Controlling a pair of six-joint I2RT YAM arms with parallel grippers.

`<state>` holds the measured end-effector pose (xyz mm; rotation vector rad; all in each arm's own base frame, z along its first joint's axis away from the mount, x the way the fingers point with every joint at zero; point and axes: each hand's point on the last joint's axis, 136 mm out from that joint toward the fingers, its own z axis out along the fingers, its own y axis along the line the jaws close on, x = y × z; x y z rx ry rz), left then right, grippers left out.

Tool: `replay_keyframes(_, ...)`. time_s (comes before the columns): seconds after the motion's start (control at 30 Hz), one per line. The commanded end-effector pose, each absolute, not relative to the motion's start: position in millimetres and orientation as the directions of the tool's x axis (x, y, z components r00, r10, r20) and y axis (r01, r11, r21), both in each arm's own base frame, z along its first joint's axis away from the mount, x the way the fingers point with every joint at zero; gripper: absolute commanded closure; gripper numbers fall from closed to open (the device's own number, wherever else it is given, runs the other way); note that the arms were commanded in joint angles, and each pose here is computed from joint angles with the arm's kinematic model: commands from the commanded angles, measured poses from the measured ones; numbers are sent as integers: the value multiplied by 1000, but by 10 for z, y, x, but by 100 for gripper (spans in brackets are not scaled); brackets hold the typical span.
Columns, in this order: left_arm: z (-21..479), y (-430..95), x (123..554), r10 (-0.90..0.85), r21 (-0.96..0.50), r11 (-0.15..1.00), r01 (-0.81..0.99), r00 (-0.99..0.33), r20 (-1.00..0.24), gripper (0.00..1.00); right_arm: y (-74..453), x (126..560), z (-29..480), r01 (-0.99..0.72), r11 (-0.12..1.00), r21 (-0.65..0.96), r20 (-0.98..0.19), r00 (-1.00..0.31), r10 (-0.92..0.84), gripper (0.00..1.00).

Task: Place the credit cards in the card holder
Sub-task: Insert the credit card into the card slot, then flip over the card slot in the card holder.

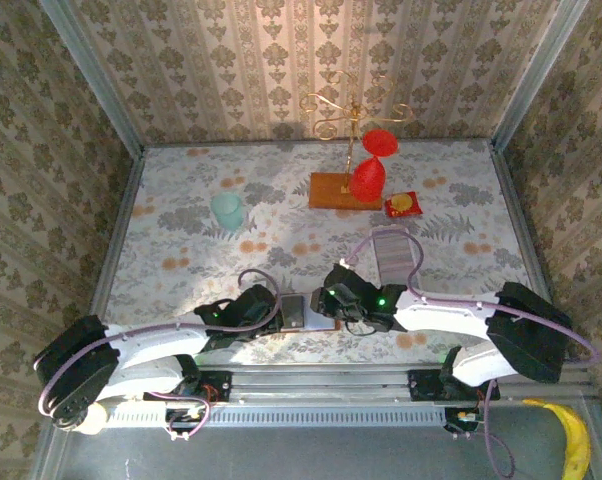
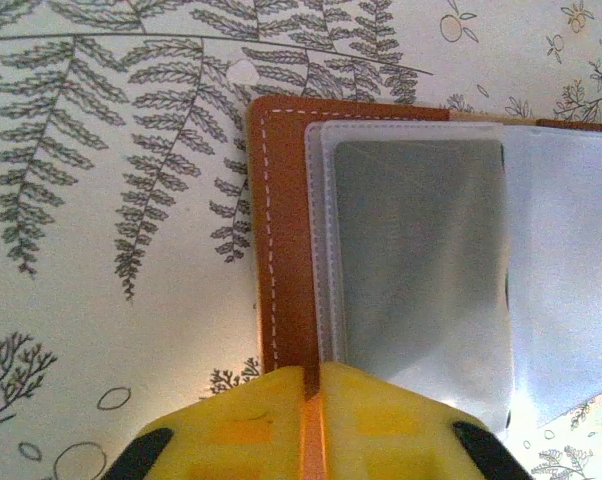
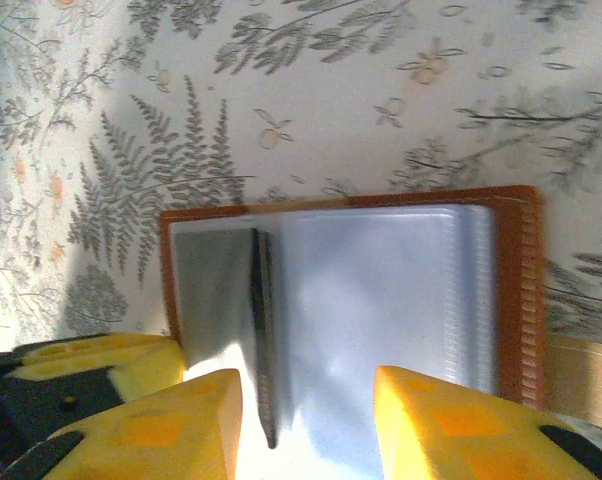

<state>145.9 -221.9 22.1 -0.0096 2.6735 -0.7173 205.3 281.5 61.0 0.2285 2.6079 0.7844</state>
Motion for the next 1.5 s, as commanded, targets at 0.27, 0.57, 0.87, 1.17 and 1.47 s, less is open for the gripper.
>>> replay_keyframes(0.27, 192, -2097, 1389, -73, -449, 888, 102, -932, -355, 78, 2827, 1917, 389, 48, 857, 514, -307, -922, 236, 63)
replay_keyframes(0.57, 204, -2030, 1395, -80, -438, 894, 98, -926, -369, 75, 2895, 1862, 311, 47, 857, 513, -286, -932, 222, 63)
replay_keyframes(0.87, 209, -1895, 1410, -70, -390, 915, 100, -915, -398, 71, 2765, 1861, 475, 42, 885, 464, -343, -912, 223, 63)
replay_keyframes(1.17, 187, -2026, 1389, -45, -428, 894, 132, -924, -380, 70, 2864, 1840, 447, 33, 895, 445, -340, -918, 203, 62)
replay_keyframes(1.47, 124, -2026, 1374, -44, -436, 890, 131, -929, -368, 71, 2797, 1810, 218, 69, 919, 388, -313, -928, 202, 60)
